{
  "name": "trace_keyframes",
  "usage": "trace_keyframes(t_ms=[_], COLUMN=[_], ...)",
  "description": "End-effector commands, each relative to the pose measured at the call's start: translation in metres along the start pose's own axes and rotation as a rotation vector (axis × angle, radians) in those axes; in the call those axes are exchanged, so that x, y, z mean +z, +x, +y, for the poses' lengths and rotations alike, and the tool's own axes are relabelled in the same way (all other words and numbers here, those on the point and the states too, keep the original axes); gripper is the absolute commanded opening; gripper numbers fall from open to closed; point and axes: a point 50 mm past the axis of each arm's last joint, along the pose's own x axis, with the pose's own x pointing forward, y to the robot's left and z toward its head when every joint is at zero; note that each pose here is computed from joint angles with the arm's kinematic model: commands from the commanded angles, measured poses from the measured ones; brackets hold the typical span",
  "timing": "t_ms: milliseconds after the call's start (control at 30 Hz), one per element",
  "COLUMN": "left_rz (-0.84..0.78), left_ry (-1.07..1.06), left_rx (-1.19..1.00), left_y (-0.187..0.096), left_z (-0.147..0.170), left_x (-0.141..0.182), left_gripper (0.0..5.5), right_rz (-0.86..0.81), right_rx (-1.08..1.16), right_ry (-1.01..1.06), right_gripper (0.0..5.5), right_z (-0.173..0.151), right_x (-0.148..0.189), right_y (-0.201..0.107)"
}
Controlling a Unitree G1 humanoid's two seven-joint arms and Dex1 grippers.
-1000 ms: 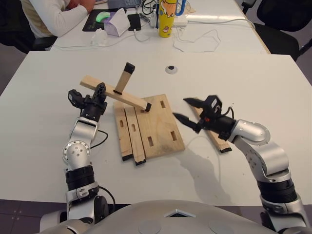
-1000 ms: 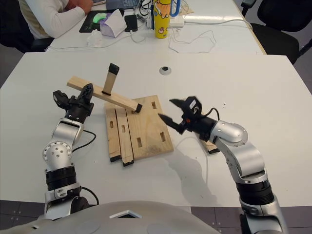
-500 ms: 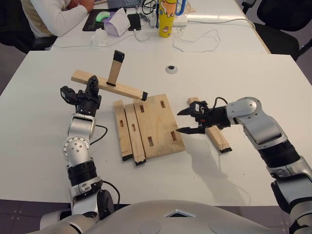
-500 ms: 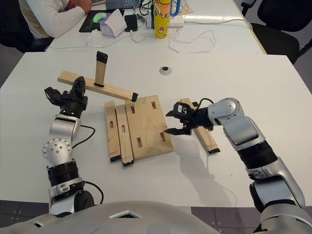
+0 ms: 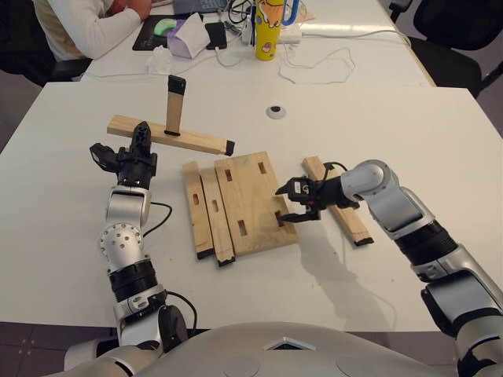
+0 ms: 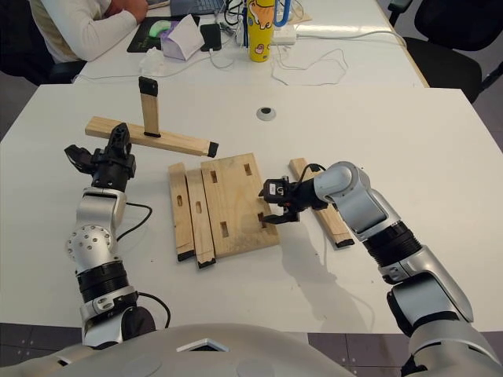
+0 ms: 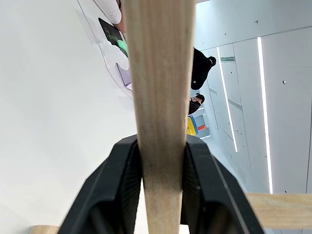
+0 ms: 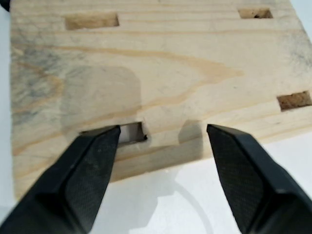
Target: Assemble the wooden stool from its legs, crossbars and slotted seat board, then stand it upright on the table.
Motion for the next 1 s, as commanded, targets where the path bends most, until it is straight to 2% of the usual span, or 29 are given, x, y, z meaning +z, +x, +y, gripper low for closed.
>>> trace_keyframes(t_ms=[33,333,700,867,1000], left_rz=[-0.007,-0.006,-0.013,-0.009,-0.006], left_ry=[-0.003,-0.003,0.000,0.015,0.027], left_rx=[-0.032,-0.035,-0.038,-0.041,-0.043], left_y=[0.003,0.005,0.006,0.006,0.005], left_z=[-0.008,-0.010,-0.011,-0.012,-0.013], left_x=[0.000,-0.003,-0.002,-0.004,-0.006], left_gripper=[1.05,1.05,1.05,1.05,1.05], right_rz=[0.150,0.136,0.302,0.200,0.114], right_rx=[-0.022,-0.022,-0.273,-0.231,-0.148], right_ry=[0.089,0.396,0.475,0.524,0.544], right_gripper=[3.30,3.30,3.30,3.30,3.30], right_z=[-0.001,-0.015,-0.039,-0.036,-0.017], right_x=[-0.017,-0.024,-0.071,-0.057,-0.035], right_y=[0.011,0.022,0.009,0.012,0.026])
